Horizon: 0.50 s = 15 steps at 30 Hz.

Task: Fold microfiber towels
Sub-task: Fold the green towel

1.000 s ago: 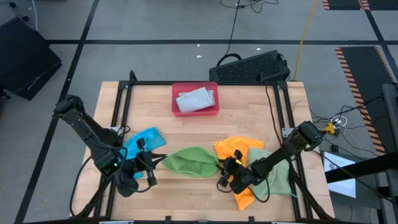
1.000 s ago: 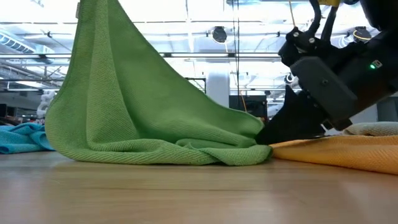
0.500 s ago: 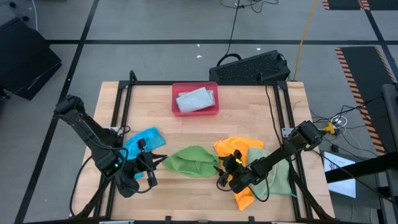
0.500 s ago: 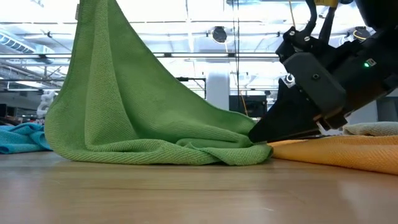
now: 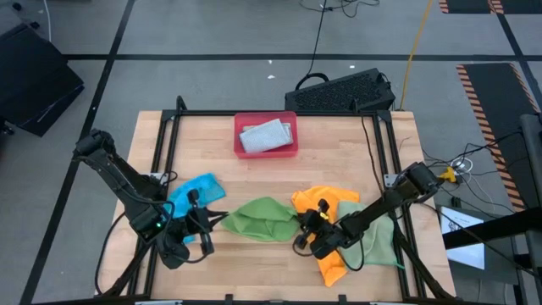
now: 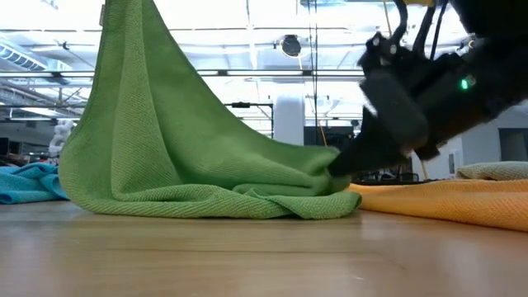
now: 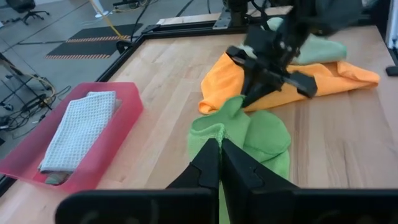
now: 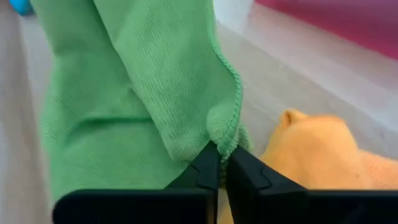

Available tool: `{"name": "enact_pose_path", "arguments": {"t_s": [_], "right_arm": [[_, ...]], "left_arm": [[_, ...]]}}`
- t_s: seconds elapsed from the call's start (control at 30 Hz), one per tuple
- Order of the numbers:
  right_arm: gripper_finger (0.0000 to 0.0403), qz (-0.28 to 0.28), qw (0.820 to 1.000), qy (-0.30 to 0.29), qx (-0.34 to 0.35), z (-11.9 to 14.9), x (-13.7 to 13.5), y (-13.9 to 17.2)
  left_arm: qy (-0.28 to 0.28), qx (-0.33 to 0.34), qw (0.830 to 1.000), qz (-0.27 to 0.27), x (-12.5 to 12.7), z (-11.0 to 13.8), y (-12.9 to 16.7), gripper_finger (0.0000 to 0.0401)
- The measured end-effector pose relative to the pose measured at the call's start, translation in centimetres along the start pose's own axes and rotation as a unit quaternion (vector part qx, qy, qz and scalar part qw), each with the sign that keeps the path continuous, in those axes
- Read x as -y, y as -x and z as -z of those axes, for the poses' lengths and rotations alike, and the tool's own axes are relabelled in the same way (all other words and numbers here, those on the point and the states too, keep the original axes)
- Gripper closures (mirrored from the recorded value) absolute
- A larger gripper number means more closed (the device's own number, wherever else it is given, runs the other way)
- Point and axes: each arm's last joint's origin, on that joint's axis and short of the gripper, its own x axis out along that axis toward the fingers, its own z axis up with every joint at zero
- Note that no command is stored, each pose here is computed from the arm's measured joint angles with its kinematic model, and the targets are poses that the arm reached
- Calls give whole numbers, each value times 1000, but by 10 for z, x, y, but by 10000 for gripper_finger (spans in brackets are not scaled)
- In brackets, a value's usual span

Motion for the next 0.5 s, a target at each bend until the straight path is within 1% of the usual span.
{"name": "enact_pose_path", "arguments": {"t_s": [0.07,0.17,0.27,0.37,0.5], "right_arm": [[391,-7,1000,0,5,-10,0,6],[397,-34,999,30,12,-30,1,19],[398,-57,996,60,24,-58,7,35],[399,-66,995,62,40,-89,23,51],[400,-90,991,62,81,-134,48,70]], "left_arm": [[-8,2,1000,6,1,-1,0,393],[-38,15,999,15,4,-5,0,386],[-70,35,997,29,1,-14,5,393],[-69,57,995,43,-12,-27,12,395],[-72,100,991,50,-36,-47,26,389]]}}
